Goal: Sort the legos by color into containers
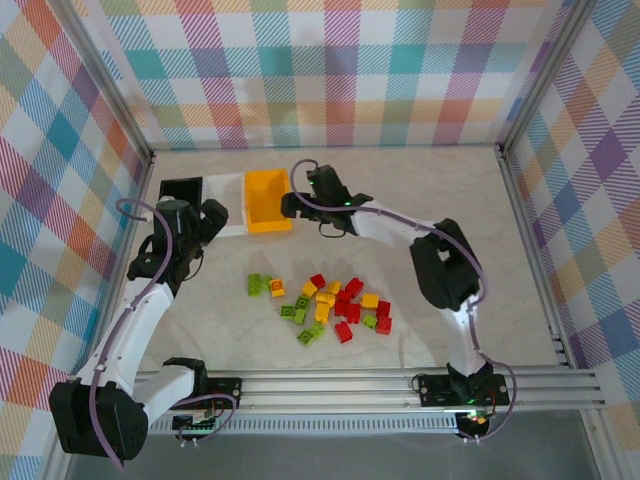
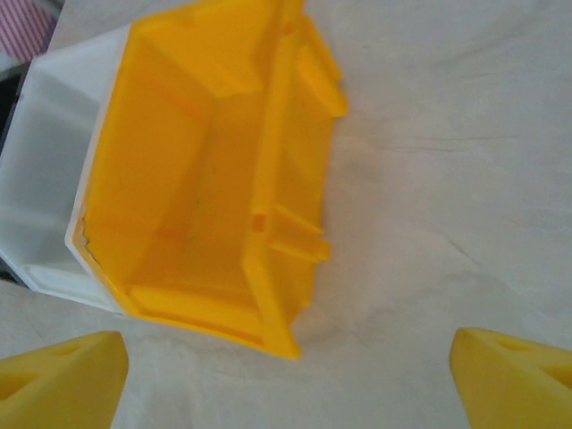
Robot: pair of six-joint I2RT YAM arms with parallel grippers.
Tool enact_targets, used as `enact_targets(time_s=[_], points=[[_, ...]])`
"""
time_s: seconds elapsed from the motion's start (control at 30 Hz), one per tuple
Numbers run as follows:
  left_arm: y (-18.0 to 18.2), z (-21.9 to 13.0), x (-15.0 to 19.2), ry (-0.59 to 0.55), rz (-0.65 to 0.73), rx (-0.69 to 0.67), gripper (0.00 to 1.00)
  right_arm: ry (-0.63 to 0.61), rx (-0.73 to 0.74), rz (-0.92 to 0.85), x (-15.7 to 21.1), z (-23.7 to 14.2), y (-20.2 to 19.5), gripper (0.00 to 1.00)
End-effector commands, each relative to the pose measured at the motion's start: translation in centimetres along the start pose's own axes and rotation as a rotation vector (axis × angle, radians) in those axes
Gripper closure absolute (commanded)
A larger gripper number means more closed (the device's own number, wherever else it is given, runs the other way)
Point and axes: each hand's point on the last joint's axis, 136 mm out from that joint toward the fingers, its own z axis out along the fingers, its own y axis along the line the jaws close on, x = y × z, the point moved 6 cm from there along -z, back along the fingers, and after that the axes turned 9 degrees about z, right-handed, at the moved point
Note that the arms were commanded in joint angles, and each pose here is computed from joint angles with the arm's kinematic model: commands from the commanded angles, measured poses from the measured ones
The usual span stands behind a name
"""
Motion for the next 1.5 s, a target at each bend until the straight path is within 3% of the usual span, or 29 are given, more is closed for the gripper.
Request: enact_targets(time_s=[0.0, 0.1, 0.4, 0.67, 1.0, 1.27, 1.47], points=[[-0.1, -0.1, 1.7, 0.090, -0.004, 0.045, 0.00, -0.001, 0.028, 0.005, -0.9, 1.7, 0.5, 0.14], [0.1, -0.4, 2.4, 0.111, 0.001, 0.048, 0.00, 0.014, 0.060, 0.023, -1.0, 3.8, 0.4, 0.17], [0.0, -1.3, 3.0, 0.118, 0.040, 0.085, 0.00, 0.081, 0.119, -0.030, -1.4, 7.2, 0.6, 0.39], [-0.1, -1.5, 3.7, 0.140, 0.047, 0.079, 0.00, 0.078, 0.234, -0.059, -0.9, 6.8, -1.0, 0.69], [-0.9, -2.8, 3.3, 0.132, 0.060, 0.111, 0.00, -0.040, 0.357, -0.068, -2.5, 0.3, -3.5, 1.00], [-1.8, -2.7, 3.6, 0.176, 0.058, 0.142, 0.00, -0.043, 0.521, -0.109, -1.7, -7.4, -9.9, 1.00], [-2.1, -2.4, 4.0, 0.184, 0.072, 0.156, 0.00, -0.010, 0.522, -0.093, -0.2, -11.0, -14.7, 1.00]])
